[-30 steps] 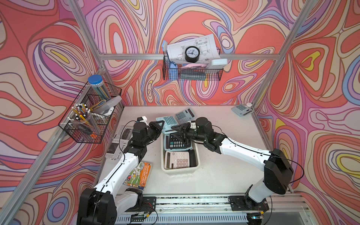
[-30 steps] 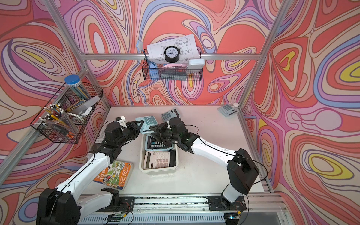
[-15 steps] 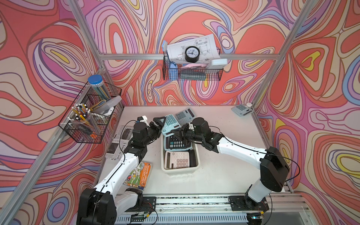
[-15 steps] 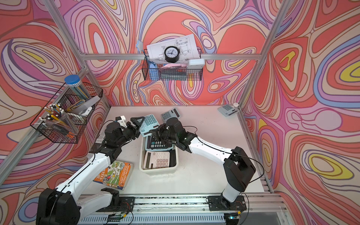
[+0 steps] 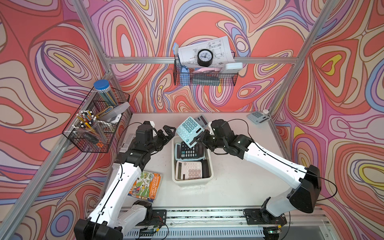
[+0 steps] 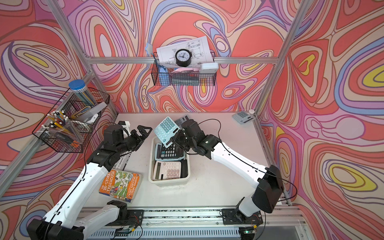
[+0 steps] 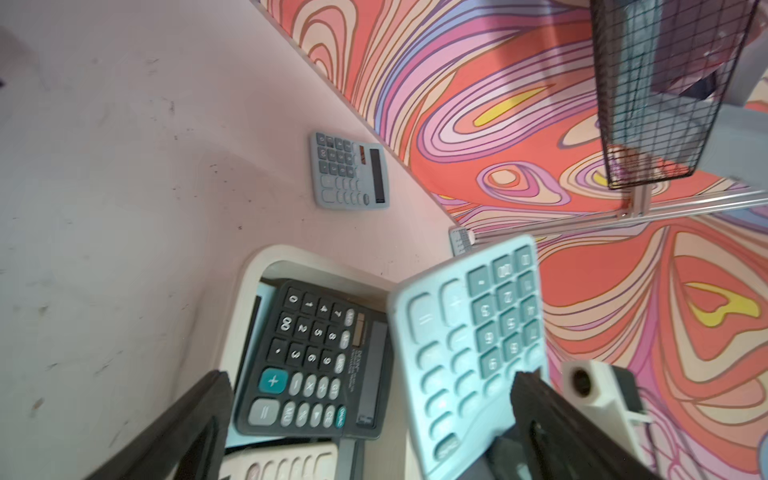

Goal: Put the calculator in the storage box
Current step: Pick up the calculator at the center of the board, then place the calculator in the storage box.

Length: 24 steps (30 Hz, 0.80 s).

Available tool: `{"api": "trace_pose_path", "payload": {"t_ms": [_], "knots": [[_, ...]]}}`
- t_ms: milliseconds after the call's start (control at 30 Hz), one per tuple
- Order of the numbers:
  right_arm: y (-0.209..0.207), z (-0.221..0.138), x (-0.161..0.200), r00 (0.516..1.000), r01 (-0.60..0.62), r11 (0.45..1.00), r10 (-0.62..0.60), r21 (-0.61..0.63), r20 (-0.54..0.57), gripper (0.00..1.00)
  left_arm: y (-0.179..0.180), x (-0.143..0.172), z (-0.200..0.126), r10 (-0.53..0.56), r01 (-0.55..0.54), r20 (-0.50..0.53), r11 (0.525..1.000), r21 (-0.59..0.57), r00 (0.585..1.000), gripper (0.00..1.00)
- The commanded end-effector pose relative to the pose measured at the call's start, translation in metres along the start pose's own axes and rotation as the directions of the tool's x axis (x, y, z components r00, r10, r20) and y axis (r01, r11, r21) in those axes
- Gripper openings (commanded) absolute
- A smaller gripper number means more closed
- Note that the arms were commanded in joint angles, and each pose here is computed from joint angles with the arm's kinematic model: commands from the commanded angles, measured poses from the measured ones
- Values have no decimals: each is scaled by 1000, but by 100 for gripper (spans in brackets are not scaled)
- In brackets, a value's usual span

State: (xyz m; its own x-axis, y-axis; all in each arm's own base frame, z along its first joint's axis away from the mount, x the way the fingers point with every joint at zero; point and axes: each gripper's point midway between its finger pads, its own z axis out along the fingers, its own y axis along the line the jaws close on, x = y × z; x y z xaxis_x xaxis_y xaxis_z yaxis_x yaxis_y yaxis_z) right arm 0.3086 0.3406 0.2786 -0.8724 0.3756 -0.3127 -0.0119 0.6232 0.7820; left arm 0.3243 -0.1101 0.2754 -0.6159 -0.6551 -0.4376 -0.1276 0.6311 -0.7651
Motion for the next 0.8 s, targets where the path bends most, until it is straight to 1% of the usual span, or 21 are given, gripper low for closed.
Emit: {"api": "trace_pose_path", "payload": {"t_ms": [0, 133, 267, 400, 533, 667, 767], "knots": [[-16, -15, 11, 962, 268, 961, -262, 70, -83, 0, 28, 16, -25, 104, -110, -53, 986, -121, 993, 98], [-29, -21, 30, 899, 403, 912, -379, 78, -219, 0, 40, 20, -41, 147, -155, -58, 971, -183, 987, 99], [-45, -23, 49, 844, 455, 888, -406, 66, -350, 0, 53, 22, -47, 177, -186, -60, 953, -238, 982, 99], [-56, -22, 70, 782, 474, 880, -401, 37, -477, 0, 58, 26, -44, 179, -191, -69, 953, -237, 981, 99], [-67, -20, 80, 757, 460, 886, -353, 65, -550, 0, 61, 28, -39, 173, -189, -87, 952, -241, 981, 99], [-63, -20, 91, 732, 433, 901, -344, 12, -588, 0, 64, 30, -32, 166, -189, -110, 950, -247, 980, 99], [-65, -23, 95, 719, 432, 902, -341, 6, -606, 0, 67, 31, -30, 164, -189, -117, 948, -255, 979, 99]]}}
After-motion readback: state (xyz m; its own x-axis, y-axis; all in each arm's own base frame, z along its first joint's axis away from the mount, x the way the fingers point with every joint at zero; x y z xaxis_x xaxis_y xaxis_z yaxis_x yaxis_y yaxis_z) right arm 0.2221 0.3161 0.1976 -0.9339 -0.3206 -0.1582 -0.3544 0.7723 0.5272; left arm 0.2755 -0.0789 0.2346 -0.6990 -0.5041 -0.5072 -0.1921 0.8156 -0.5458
